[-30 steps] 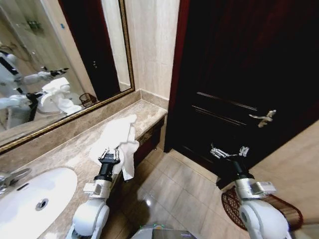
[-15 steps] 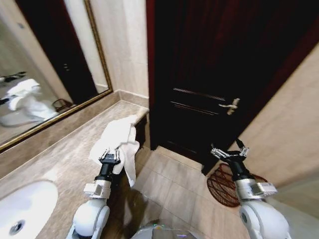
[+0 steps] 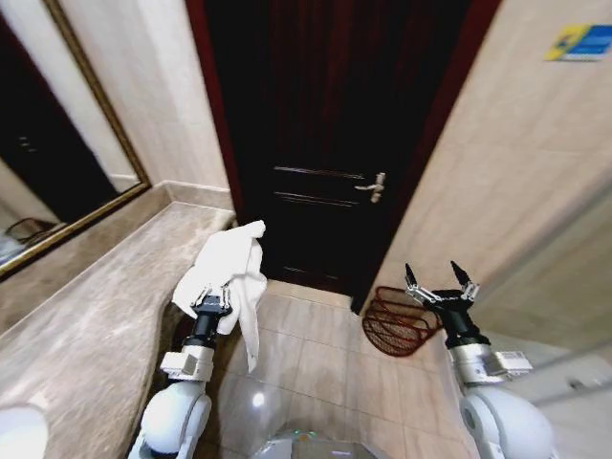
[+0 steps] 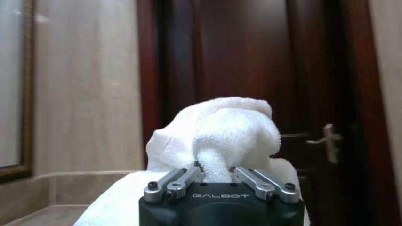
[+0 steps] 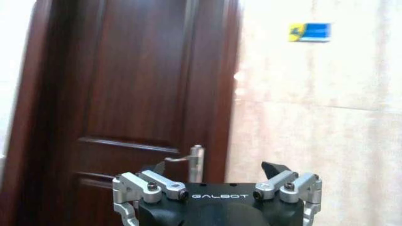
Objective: Discard the used towel into the hamper.
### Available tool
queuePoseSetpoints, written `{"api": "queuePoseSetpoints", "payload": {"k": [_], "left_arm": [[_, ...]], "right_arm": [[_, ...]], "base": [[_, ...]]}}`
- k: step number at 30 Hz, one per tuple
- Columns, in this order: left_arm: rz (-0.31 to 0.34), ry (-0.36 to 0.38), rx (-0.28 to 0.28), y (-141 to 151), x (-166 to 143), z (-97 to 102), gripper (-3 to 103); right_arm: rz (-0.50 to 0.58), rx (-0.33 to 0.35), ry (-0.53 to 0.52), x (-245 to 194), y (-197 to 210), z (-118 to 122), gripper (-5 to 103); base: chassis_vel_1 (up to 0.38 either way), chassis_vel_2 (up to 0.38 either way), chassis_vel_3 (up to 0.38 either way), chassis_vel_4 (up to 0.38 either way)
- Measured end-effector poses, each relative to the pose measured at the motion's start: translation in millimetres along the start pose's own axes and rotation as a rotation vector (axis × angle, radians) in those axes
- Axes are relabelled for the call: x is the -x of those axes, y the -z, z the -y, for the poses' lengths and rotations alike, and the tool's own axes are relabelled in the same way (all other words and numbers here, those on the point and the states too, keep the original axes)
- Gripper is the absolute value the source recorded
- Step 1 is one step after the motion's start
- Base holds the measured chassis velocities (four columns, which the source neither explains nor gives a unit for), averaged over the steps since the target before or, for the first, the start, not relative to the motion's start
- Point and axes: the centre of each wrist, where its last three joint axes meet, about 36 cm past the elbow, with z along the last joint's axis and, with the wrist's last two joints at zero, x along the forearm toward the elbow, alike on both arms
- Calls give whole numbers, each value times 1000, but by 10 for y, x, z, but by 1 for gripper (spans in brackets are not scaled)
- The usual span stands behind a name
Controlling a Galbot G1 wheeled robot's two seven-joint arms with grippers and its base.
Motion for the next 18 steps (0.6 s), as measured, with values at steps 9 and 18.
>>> {"api": "queuePoseSetpoints", "payload": {"k": [9,18], "left_arm": [[-7,0,-5,-31,0,5,12],[-15,1,-10,-63,3,-3,12]], "right_arm": [[-2,10,-33,-6,-21,-13,100],[-71,-18,-110,-59,-220,171,100]], "base": [[-115,-136,-138,-114],[-131,-115,-120,-122]]}}
